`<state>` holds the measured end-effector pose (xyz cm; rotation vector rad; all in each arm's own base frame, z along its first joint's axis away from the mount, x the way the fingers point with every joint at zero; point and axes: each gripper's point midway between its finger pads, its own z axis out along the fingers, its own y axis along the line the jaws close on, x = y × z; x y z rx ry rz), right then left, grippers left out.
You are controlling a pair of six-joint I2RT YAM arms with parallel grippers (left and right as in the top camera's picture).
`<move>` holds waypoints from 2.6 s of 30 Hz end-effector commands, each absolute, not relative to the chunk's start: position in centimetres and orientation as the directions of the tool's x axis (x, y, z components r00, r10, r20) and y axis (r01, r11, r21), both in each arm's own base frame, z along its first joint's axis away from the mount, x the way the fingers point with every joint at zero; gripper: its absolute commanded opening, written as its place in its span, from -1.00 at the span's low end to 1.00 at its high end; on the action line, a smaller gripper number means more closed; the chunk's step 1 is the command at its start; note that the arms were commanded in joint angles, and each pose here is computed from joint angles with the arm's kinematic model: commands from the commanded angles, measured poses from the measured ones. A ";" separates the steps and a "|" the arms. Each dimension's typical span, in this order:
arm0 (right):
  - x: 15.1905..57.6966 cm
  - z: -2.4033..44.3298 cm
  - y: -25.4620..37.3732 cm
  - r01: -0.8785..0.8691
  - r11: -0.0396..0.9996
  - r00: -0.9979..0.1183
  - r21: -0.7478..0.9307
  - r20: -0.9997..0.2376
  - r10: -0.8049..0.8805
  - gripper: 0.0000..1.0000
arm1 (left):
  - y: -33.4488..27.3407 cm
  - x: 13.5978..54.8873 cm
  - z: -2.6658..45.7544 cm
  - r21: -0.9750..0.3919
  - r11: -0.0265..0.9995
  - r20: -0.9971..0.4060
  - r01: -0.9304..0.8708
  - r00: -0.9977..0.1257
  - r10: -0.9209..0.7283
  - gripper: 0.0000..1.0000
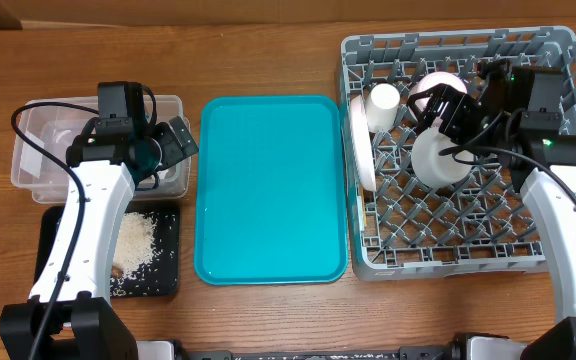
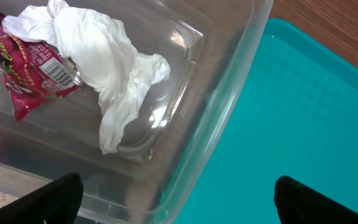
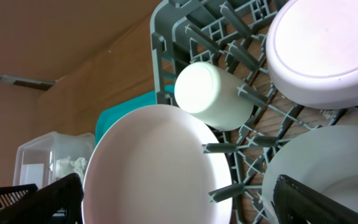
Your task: Sort waste into correct bins and load items into the dishwasher
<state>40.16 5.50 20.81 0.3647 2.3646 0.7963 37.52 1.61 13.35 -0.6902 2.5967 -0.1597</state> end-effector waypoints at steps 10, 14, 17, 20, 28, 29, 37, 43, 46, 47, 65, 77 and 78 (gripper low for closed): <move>40.7 21.6 5.2 0.052 0.792 -0.759 0.608 -0.491 0.427 1.00 | 1.6 37.8 13.5 -0.217 0.866 -0.398 -0.450 -0.769 -0.500 1.00; 40.7 21.6 5.2 0.052 0.792 -0.759 0.608 -0.491 0.427 1.00 | 1.6 37.8 13.5 -0.217 0.866 -0.398 -0.450 -0.769 -0.500 1.00; 40.7 21.6 5.2 0.052 0.792 -0.759 0.608 -0.491 0.427 1.00 | 1.6 37.8 13.5 -0.217 0.866 -0.398 -0.450 -0.769 -0.500 1.00; 40.7 21.7 5.2 0.052 0.792 -0.759 0.608 -0.491 0.427 1.00 | 1.6 37.8 13.5 -0.217 0.866 -0.398 -0.450 -0.769 -0.500 1.00; 40.6 22.2 5.2 0.044 0.793 -0.753 0.608 -0.502 0.426 1.00 | 1.6 37.8 13.5 -0.217 0.866 -0.398 -0.450 -0.769 -0.500 1.00; 40.4 22.6 5.2 0.037 0.794 -0.747 0.607 -0.510 0.426 1.00 | 1.6 37.8 13.5 -0.217 0.866 -0.398 -0.450 -0.769 -0.500 1.00; 37.8 29.0 5.4 -0.066 0.802 -0.649 0.594 -0.636 0.418 1.00 | 1.6 37.8 13.5 -0.217 0.866 -0.398 -0.450 -0.769 -0.500 1.00; 33.7 35.9 5.2 -0.126 0.848 -0.467 0.514 -0.785 0.406 1.00 | 1.6 37.8 13.5 -0.217 0.866 -0.398 -0.450 -0.769 -0.500 1.00; 30.7 39.4 5.1 -0.134 0.877 -0.341 0.462 -0.852 0.397 1.00 | 1.6 37.8 13.5 -0.217 0.866 -0.398 -0.450 -0.769 -0.500 1.00; 29.5 40.5 5.0 -0.136 0.883 -0.299 0.449 -0.868 0.396 1.00 | 1.6 37.8 13.5 -0.217 0.866 -0.398 -0.450 -0.769 -0.500 1.00; 18.1 32.6 2.1 -0.076 0.907 -0.105 0.414 -0.908 0.406 1.00 | 1.6 37.8 13.5 -0.217 0.866 -0.398 -0.450 -0.769 -0.500 1.00; 23.4 24.6 2.4 -0.168 0.895 0.141 0.412 -0.889 0.436 1.00 | 1.6 37.8 13.5 -0.217 0.866 -0.398 -0.450 -0.769 -0.500 1.00; 23.6 23.9 2.4 -0.161 0.896 0.128 0.413 -0.892 0.434 1.00 | 1.6 37.8 13.5 -0.217 0.866 -0.398 -0.450 -0.769 -0.500 1.00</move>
